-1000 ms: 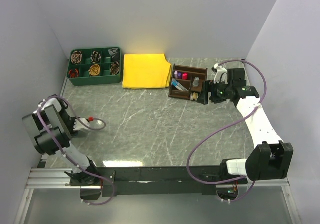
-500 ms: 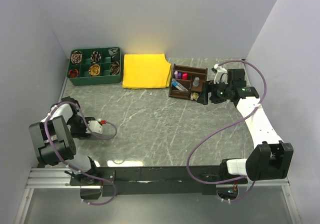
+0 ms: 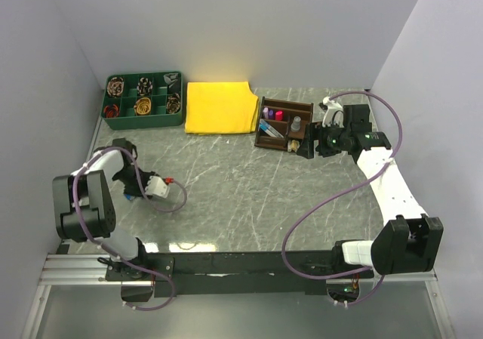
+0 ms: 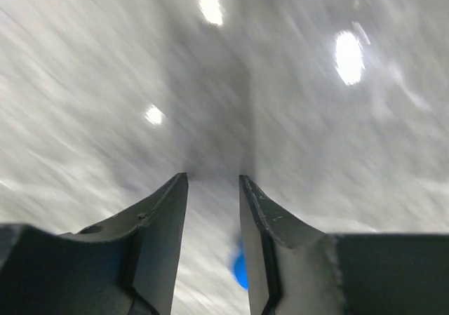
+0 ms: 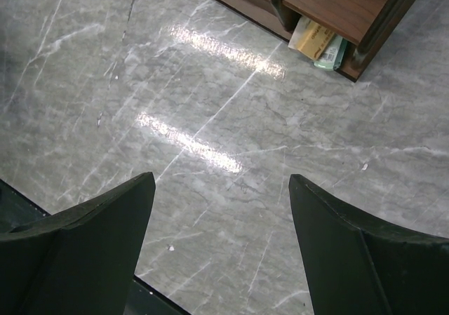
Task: Sort the stationery into containers
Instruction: Move the stationery to the center of the board.
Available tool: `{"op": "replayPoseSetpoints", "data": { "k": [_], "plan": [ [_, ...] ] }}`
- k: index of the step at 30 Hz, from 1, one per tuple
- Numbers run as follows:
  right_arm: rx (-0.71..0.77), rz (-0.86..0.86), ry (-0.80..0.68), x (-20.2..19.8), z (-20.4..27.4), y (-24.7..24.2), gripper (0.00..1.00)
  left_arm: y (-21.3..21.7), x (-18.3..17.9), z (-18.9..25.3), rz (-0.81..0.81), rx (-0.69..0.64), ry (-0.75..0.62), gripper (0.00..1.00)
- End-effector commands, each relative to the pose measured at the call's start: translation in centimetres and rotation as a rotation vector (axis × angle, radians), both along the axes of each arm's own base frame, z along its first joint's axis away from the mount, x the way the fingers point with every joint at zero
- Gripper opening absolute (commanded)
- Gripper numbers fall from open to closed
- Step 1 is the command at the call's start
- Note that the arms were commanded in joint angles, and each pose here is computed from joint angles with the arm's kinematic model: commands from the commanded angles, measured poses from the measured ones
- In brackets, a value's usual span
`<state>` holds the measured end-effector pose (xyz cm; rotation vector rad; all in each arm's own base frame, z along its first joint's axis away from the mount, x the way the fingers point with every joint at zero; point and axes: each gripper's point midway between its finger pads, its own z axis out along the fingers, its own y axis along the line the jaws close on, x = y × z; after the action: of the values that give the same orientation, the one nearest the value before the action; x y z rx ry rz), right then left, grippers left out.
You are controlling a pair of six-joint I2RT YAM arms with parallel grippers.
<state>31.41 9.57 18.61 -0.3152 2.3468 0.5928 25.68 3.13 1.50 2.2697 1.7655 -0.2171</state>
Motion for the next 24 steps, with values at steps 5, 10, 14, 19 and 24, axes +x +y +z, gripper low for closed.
{"op": "replayPoseSetpoints", "data": {
  "k": [5, 10, 14, 19, 24],
  "plan": [
    [0.008, 0.02, -0.032, 0.6, 0.2, 0.5, 0.85, -13.2, 4.4, 2.7, -0.129, -0.382, 0.008, 0.39],
    [0.014, 0.025, -0.035, 0.6, 0.1, 0.6, 0.85, -16.1, 12.5, 10.2, 0.167, -0.483, -0.075, 0.31],
    [0.028, 0.037, -0.022, 0.3, -0.3, 0.9, 0.85, -12.0, 13.9, 13.8, 0.096, -0.465, -0.107, 0.62],
    [0.04, 0.058, -0.011, 0.7, -1.0, 1.2, 0.85, -4.0, 10.5, 12.8, -0.022, -0.281, -0.076, 0.77],
    [0.063, 0.061, -0.004, 1.1, -1.4, 1.6, 0.85, 2.1, 6.9, 9.9, -0.287, -0.104, -0.107, 0.75]
  ]
}}
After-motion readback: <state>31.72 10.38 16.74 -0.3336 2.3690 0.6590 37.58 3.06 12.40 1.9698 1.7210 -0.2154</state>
